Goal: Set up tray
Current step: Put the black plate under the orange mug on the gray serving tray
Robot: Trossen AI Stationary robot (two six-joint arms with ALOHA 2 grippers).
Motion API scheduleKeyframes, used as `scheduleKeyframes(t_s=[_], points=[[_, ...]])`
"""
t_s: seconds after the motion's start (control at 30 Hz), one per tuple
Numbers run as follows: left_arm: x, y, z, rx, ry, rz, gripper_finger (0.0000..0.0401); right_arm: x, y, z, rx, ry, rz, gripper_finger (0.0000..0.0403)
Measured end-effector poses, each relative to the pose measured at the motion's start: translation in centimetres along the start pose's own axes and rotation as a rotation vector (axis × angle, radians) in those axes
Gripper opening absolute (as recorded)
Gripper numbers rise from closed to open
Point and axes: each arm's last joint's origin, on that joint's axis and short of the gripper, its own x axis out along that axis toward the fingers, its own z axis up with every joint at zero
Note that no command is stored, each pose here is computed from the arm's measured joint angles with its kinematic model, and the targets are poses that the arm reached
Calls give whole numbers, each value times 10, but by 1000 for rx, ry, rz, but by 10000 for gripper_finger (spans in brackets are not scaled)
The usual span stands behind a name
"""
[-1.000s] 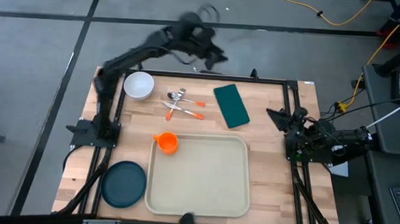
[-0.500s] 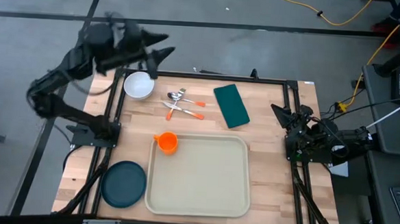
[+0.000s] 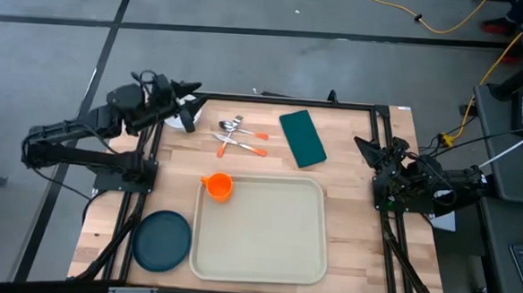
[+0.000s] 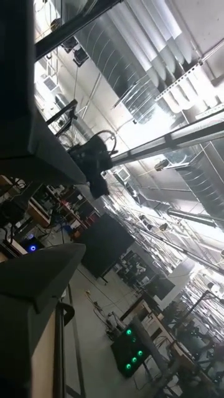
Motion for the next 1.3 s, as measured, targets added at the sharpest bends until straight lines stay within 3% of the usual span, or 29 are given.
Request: scheduleKeyframes(t_s=[0.2,0.4,0.57,0.73,0.9,1.03,1.3], points=[[-15,13,-32,-53,-104,1,228,0,0,0,-3,0,0,169],[-24,23,-62,-106,-114,-1,228,0,0,0,-30,0,-1,169],[-30,27,-67,-122,-130,0,228,0,0,0,-28,1,-1,169],[-36,26,-68,-106,-99,-128,228,0,0,0,-31,2,-2,169],[-45,21,-67,-182,125,-362,228,0,0,0,-29,4,-3,169],[-53,19,-67,-227,399,-414,228,0,0,0,-30,4,-3,169],[-62,6,-46,-198,721,-605,228,0,0,0,-6,0,-10,169]])
